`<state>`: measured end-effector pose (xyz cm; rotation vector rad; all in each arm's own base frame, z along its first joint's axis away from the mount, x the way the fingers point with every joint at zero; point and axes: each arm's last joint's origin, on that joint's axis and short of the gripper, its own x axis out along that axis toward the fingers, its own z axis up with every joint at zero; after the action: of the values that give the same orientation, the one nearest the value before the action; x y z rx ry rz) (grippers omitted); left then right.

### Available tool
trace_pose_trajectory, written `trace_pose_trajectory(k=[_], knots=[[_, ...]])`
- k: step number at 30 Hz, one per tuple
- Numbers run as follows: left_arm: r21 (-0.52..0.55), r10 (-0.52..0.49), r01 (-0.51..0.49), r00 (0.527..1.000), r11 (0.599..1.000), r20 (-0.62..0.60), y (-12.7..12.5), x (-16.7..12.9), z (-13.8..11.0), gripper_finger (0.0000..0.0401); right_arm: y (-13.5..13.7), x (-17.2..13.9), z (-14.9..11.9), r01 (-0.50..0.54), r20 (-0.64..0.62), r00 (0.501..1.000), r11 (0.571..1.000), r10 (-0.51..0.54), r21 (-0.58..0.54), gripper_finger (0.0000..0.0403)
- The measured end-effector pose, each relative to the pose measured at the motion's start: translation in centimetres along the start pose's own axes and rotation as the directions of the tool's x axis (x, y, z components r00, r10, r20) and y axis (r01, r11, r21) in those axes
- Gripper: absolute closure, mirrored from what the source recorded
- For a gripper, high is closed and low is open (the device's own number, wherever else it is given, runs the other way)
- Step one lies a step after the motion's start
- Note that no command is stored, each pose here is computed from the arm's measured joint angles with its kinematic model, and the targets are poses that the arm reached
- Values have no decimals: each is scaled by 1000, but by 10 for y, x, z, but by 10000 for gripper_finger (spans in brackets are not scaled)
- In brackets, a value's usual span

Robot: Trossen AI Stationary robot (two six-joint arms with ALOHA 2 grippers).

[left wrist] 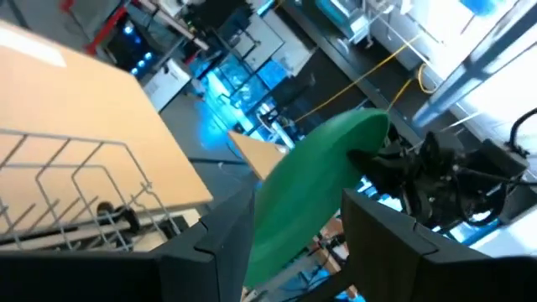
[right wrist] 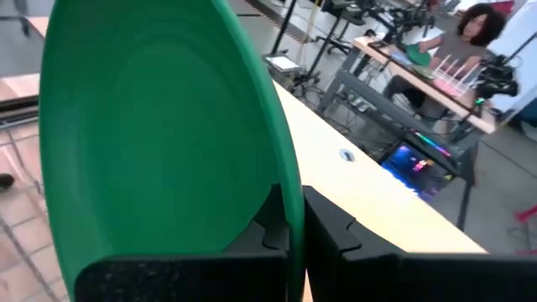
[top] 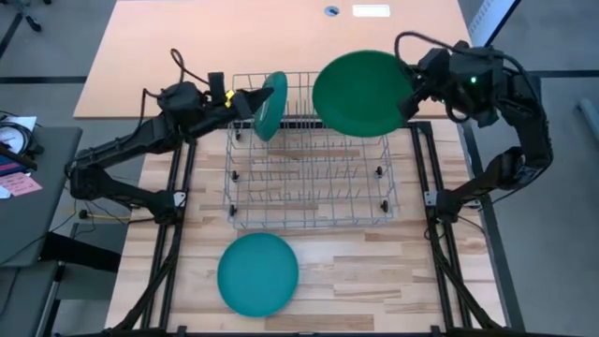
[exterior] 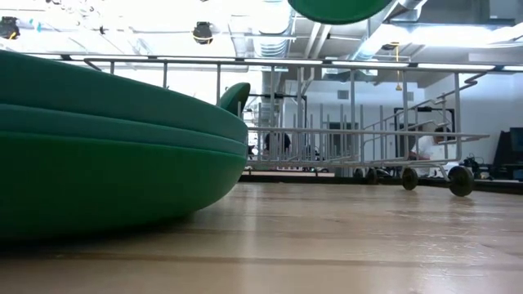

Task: Sort dishes
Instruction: Put the green plate in the dish rack

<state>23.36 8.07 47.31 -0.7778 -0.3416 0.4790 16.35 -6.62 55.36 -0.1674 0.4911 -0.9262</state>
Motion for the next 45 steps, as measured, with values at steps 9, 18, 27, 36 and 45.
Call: trace_pose_trajectory(k=[9,18,27,36,45], knots=[[-22,36,-37,998,999,-52,13,46,-39,228,-13,4,-19,-49,-164,986,998,43,-30,386],[107,-27,35,997,994,-75,-14,50,-50,222,-18,-10,-26,-87,-168,981,995,95,52,386],[306,29,39,976,951,-216,-54,42,-53,174,-13,-17,-27,-129,-167,973,975,160,181,386],[301,9,104,936,948,-351,-75,55,-105,157,-3,-23,-26,-182,-149,964,954,221,236,386],[332,73,24,958,943,-276,-82,51,-117,157,2,-26,-25,-207,-138,958,937,253,282,386]])
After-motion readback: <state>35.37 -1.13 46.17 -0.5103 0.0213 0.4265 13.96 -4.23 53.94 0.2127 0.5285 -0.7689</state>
